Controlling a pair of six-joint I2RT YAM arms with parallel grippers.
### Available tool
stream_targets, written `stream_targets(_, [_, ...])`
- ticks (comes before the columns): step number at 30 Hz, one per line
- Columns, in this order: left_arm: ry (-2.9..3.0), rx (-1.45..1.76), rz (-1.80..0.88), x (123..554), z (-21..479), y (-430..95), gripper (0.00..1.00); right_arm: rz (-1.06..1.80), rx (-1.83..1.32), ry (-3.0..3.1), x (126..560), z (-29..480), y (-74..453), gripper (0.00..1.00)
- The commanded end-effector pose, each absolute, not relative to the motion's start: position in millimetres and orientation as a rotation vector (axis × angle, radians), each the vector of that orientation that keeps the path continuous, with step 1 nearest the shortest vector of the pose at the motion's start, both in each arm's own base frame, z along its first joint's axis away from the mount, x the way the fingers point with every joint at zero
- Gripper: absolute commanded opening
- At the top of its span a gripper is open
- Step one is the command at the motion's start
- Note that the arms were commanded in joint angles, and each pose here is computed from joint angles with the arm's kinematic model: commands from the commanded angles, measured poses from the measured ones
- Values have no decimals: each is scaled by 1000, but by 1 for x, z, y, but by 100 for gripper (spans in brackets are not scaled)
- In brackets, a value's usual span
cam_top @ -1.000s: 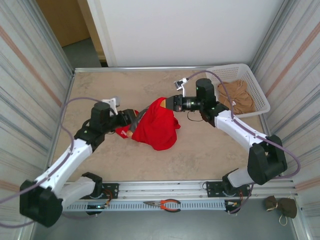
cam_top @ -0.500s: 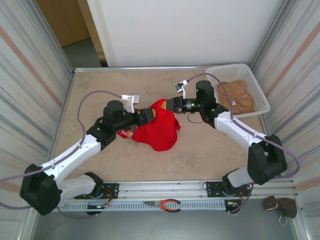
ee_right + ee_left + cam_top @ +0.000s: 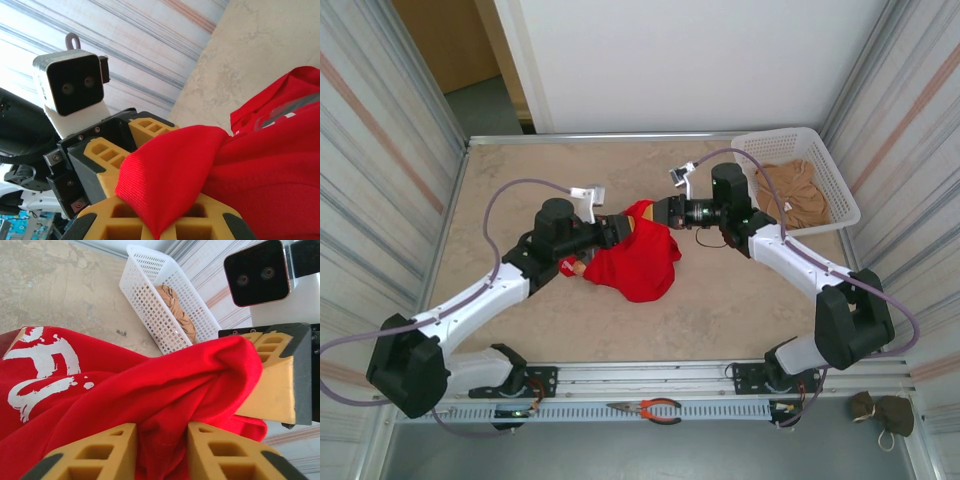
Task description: Fold the inside-out t-shirt
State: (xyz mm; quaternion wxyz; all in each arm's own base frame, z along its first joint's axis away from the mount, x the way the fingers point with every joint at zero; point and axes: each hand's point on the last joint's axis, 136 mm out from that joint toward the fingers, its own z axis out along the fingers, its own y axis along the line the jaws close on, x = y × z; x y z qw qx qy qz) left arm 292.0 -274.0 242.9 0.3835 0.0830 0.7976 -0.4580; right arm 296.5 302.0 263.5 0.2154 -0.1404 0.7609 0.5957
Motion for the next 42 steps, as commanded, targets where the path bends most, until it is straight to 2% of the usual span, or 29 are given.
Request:
stream_targets(1, [1969, 227, -1180, 298, 262, -279, 25, 1647, -394, 2050, 295, 280, 296, 0])
stream_targets(4, [1956, 249, -1193, 298, 269, -283, 0, 1646, -382, 2049, 297, 279, 293, 0])
stream_targets(10, [1857, 242, -1250, 294, 317, -274, 0, 1603, -298, 2068, 315, 269, 280, 0])
stream_targets(11, [1832, 235, -1272, 292, 329, -271, 0, 1579, -261, 2082, 324, 263, 275, 12])
stream_targets(13, [1785, 226, -1324, 289, 353, -269, 0, 1477, -165, 2162, 345, 242, 263, 46])
stream_targets(14, [1769, 215, -1353, 288, 365, -268, 0, 1417, -123, 2210, 354, 229, 256, 56])
stream_targets(16, [1741, 200, -1404, 287, 382, -269, 0, 1345, -62, 2257, 363, 217, 241, 68])
stream_targets(19, [1742, 164, -1466, 289, 394, -272, 0, 1276, -15, 2246, 352, 224, 224, 68])
stream_targets(23, [1762, 104, -1500, 294, 395, -274, 0, 1071, -95, 2211, 310, 256, 219, 65])
stream_targets(27, [1788, 55, -1503, 299, 391, -273, 0, 896, -257, 2125, 265, 294, 236, 56])
stream_targets(30, [1805, 19, -1515, 300, 387, -273, 0, 837, -354, 2074, 253, 315, 254, 55])
stream_targets(38, [1830, -19, -1517, 299, 384, -273, 0, 691, -525, 2045, 272, 328, 308, 62])
stream_targets(42, [1839, -27, -1520, 296, 382, -272, 0, 565, -481, 2044, 293, 322, 305, 58])
